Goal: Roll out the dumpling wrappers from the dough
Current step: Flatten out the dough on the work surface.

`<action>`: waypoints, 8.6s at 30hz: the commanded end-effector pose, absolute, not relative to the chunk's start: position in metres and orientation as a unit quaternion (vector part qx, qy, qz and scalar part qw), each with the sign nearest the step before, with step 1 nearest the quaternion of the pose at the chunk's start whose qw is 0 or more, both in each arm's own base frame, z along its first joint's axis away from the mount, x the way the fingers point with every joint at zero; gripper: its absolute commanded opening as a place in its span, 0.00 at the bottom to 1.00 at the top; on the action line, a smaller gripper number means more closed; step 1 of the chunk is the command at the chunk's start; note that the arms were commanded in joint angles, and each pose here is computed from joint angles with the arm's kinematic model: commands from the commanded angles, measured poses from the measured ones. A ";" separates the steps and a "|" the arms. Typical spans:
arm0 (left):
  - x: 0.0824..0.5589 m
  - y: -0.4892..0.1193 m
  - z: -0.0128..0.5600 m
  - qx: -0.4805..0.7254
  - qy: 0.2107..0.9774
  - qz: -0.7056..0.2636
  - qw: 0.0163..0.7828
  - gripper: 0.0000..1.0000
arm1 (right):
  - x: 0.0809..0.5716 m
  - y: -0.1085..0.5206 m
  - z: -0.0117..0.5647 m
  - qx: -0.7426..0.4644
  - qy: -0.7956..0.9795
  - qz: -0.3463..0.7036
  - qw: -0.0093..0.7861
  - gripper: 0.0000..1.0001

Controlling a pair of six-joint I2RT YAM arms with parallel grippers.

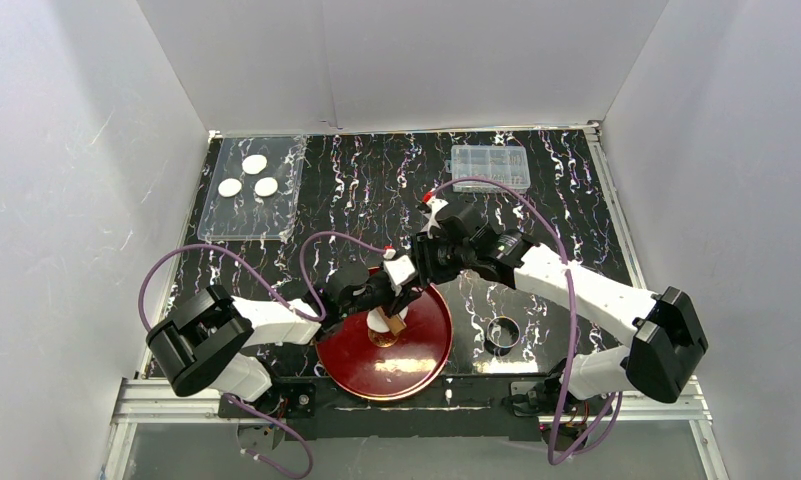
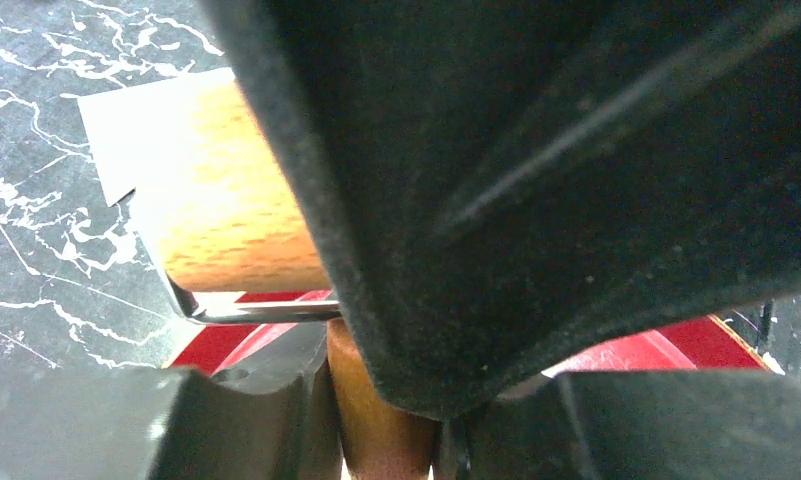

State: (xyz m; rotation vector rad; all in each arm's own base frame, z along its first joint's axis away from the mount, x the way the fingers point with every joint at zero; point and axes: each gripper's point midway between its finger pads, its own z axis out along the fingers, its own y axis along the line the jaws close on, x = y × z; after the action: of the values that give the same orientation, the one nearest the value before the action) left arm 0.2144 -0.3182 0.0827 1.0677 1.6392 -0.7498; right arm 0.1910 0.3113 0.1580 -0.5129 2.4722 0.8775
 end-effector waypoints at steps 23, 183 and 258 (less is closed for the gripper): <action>0.234 -0.340 0.138 0.449 0.634 -0.301 0.553 0.00 | 0.183 0.323 0.218 -0.238 0.864 0.347 0.276 0.01; 0.195 -0.296 -0.020 0.343 0.823 -0.265 0.367 0.00 | 0.117 0.370 0.102 -0.368 0.856 0.257 0.258 0.01; 0.222 -0.342 0.071 0.429 0.691 -0.311 0.491 0.00 | 0.167 0.339 0.171 -0.305 0.861 0.215 0.347 0.01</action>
State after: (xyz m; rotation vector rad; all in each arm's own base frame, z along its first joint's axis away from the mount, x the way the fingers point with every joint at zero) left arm 0.2264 -0.3325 0.0929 0.8903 1.6485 -0.8360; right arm 0.2112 0.2912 0.1735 -0.5960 2.2586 0.2804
